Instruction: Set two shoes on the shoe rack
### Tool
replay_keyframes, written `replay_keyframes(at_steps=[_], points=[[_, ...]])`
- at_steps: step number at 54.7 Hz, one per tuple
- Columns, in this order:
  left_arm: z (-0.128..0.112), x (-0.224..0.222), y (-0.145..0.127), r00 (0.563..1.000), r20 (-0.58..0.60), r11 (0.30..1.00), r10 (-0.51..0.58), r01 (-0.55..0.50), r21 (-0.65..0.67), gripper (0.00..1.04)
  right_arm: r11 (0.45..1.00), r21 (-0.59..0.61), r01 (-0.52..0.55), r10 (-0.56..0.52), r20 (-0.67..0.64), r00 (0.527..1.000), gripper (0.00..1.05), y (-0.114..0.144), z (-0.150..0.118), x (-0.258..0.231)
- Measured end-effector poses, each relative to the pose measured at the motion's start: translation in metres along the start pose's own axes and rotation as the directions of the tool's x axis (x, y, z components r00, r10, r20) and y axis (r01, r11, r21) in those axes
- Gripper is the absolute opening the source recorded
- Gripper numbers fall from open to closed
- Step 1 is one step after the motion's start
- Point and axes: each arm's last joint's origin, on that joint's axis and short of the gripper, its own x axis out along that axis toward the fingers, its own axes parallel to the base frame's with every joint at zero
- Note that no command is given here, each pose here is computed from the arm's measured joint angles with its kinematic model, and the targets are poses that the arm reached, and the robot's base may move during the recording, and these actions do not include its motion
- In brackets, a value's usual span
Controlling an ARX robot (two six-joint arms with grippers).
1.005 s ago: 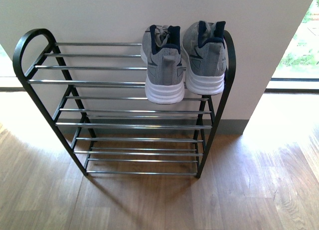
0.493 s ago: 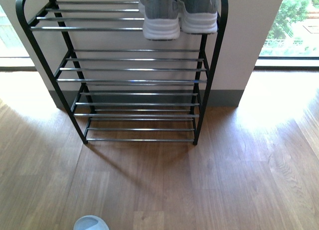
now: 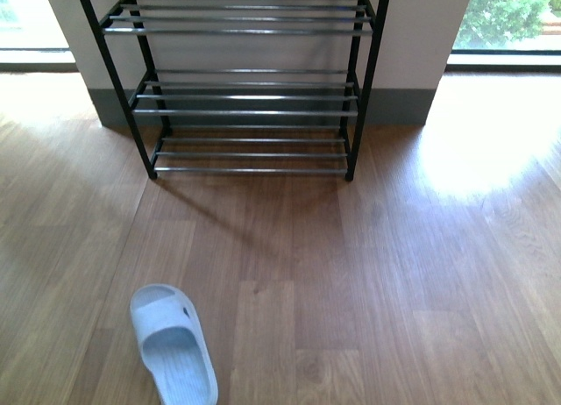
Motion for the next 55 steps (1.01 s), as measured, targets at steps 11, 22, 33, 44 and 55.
replay_keyframes(at_steps=[11, 22, 33, 44, 55], points=[[0.0000, 0.0000, 0.0000, 1.000, 0.000, 1.000, 0.000, 0.000, 0.000, 0.95, 1.000, 0.000, -0.001, 0.001, 0.000, 1.000, 0.96, 0.0000, 0.0000, 0.0000], [0.0000, 0.0000, 0.0000, 1.000, 0.000, 1.000, 0.000, 0.000, 0.000, 0.95, 1.000, 0.000, 0.000, 0.000, 0.000, 1.000, 0.96, 0.0000, 0.0000, 0.0000], [0.0000, 0.0000, 0.0000, 1.000, 0.000, 1.000, -0.001, 0.001, 0.000, 0.95, 1.000, 0.000, 0.000, 0.000, 0.000, 1.000, 0.96, 0.0000, 0.0000, 0.0000], [0.0000, 0.0000, 0.0000, 1.000, 0.000, 1.000, -0.001, 0.001, 0.000, 0.95, 1.000, 0.000, 0.003, -0.003, 0.000, 1.000, 0.96, -0.0001, 0.0000, 0.0000], [0.0000, 0.0000, 0.0000, 1.000, 0.000, 1.000, 0.000, 0.000, 0.000, 0.95, 1.000, 0.000, 0.003, -0.003, 0.000, 1.000, 0.96, -0.0001, 0.0000, 0.0000]])
